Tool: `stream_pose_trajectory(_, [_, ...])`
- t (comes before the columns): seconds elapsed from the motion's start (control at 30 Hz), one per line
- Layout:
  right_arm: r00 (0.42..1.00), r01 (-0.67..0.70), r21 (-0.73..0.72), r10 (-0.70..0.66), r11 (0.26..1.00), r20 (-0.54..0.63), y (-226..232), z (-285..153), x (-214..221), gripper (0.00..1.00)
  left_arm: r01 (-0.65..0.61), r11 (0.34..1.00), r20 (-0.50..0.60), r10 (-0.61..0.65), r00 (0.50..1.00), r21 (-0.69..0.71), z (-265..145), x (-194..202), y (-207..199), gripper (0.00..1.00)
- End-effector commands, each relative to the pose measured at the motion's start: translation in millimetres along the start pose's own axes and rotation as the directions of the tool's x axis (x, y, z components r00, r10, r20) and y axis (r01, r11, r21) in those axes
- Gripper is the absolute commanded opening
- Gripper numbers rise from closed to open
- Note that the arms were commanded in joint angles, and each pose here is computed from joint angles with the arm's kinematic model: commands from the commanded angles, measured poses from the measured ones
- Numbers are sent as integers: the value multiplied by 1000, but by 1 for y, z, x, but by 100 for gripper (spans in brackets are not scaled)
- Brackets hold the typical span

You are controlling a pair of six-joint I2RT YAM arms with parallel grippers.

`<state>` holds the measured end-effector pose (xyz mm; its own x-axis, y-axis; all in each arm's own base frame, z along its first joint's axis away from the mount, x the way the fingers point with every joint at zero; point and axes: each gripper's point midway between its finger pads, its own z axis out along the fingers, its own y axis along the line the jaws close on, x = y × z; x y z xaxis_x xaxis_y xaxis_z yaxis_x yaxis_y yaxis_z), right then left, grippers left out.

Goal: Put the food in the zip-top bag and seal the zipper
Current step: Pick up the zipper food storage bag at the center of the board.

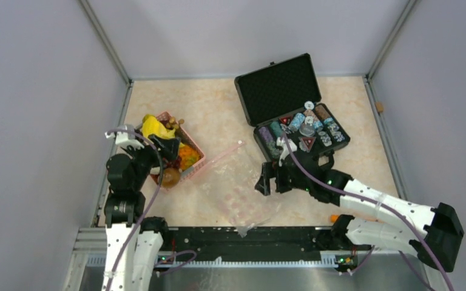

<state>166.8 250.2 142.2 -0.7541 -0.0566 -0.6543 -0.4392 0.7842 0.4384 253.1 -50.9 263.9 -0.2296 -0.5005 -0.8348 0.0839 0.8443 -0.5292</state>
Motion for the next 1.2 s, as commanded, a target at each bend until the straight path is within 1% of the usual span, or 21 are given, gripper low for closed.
stream_pose_trajectory(0.0, [980,-172,79,162,982,117,-8,1,10,91,-81,972,57,70,996,219,-15,-6,-38,99])
stream_pose_trajectory(0.1, [967,-226,114,209,967,144,-12,-1,22,91,-99,963,50,90,995,251,-19,-2,-43,99])
stream_pose_trajectory(0.2, [955,-277,135,257,951,146,-12,1,34,86,-114,956,16,114,993,270,-19,7,-43,99])
stream_pose_trajectory(0.33, [918,-374,181,337,909,208,-21,3,47,85,-101,957,-23,112,993,271,-18,14,-42,99])
stream_pose_trajectory(0.43, [901,-409,132,378,903,211,-17,13,52,85,-98,955,-33,112,993,279,-18,16,-43,99])
stream_pose_trajectory(0.5, [894,-426,137,393,894,216,-20,17,55,85,-97,956,-34,111,993,278,-19,15,-43,99])
stream_pose_trajectory(0.63, [883,-446,162,403,880,242,-26,22,55,77,-90,957,-51,108,993,276,-19,20,-41,99])
stream_pose_trajectory(0.7, [876,-454,157,406,877,262,-27,24,53,61,-83,957,-55,102,993,277,-17,21,-41,99])
stream_pose_trajectory(0.73, [877,-447,146,400,883,264,-25,25,50,58,-74,958,-57,94,994,276,-17,21,-41,99])
stream_pose_trajectory(0.77, [880,-441,137,397,887,261,-23,26,50,58,-63,960,-61,83,995,274,-16,21,-41,99])
stream_pose_trajectory(0.83, [885,-433,133,393,892,248,-22,28,53,63,-49,959,-68,70,995,278,-16,21,-42,99])
stream_pose_trajectory(0.87, [883,-441,142,400,886,246,-25,29,56,64,-45,959,-72,68,995,279,-16,21,-43,99])
stream_pose_trajectory(0.97, [879,-452,159,408,878,249,-29,31,60,62,-35,962,-83,60,995,273,-14,24,-41,99])
stream_pose_trajectory(1.03, [886,-435,190,381,880,264,-30,24,52,60,-32,961,-89,59,994,273,-13,25,-40,99])
stream_pose_trajectory(1.1, [909,-377,244,306,893,284,-36,12,40,65,-35,960,-92,63,994,277,-14,25,-42,99])
stream_pose_trajectory(1.17, [939,-263,247,188,933,289,-33,7,26,74,-38,961,-94,66,993,273,-15,25,-41,99])
